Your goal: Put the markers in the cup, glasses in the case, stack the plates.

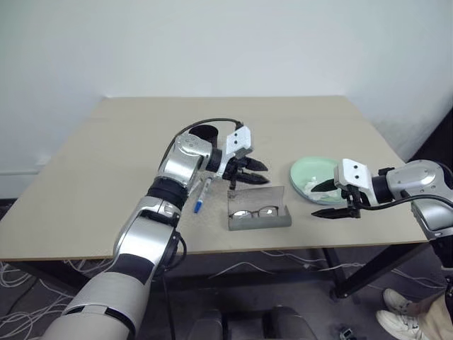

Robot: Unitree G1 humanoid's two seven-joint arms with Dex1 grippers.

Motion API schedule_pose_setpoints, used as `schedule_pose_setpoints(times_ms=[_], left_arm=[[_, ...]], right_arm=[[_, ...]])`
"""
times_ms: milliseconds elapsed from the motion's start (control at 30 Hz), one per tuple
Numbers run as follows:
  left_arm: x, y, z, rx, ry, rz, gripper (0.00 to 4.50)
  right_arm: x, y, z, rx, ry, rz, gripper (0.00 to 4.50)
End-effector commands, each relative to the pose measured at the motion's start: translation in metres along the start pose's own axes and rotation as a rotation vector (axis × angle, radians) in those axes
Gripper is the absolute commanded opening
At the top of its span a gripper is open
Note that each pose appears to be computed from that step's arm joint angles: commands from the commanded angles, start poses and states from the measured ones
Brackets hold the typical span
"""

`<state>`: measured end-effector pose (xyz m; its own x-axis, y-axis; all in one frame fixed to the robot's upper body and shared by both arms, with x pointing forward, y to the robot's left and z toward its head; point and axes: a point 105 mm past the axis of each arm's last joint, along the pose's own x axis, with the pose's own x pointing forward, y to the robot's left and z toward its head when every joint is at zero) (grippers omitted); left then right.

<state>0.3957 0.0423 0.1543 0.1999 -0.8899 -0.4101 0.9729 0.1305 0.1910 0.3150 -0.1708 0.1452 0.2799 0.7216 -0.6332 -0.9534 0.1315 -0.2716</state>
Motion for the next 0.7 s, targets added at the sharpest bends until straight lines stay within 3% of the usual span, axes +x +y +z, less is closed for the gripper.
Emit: schedule_pose_setpoints(times_ms=[33, 67, 200, 367, 700], left_arm=[[-0.002, 0.023, -0.016, 0.009, 0.097, 0.194, 0.35], [0.0, 0.025, -0.022, 0.002, 0.114, 0.229, 0.03], [0.01, 0.021, -0.047, -0.01, 0.181, 0.266, 0.03], [0.019, 0.012, -0.055, -0.011, 0.201, 0.224, 0.03], [0.019, -0.051, -0.058, 0.052, 0.209, -0.219, 0.03]], right_arm=[[-0.005, -0.007, 0.009, -0.041, -0.011, -0.02, 3.34], [-0.005, -0.007, 0.01, -0.042, -0.011, -0.021, 3.34], [-0.006, -0.008, 0.01, -0.044, -0.011, -0.021, 3.34], [-0.007, -0.006, 0.009, -0.044, -0.007, -0.021, 3.34], [-0.008, -0.005, 0.007, -0.037, -0.003, -0.022, 3.34]])
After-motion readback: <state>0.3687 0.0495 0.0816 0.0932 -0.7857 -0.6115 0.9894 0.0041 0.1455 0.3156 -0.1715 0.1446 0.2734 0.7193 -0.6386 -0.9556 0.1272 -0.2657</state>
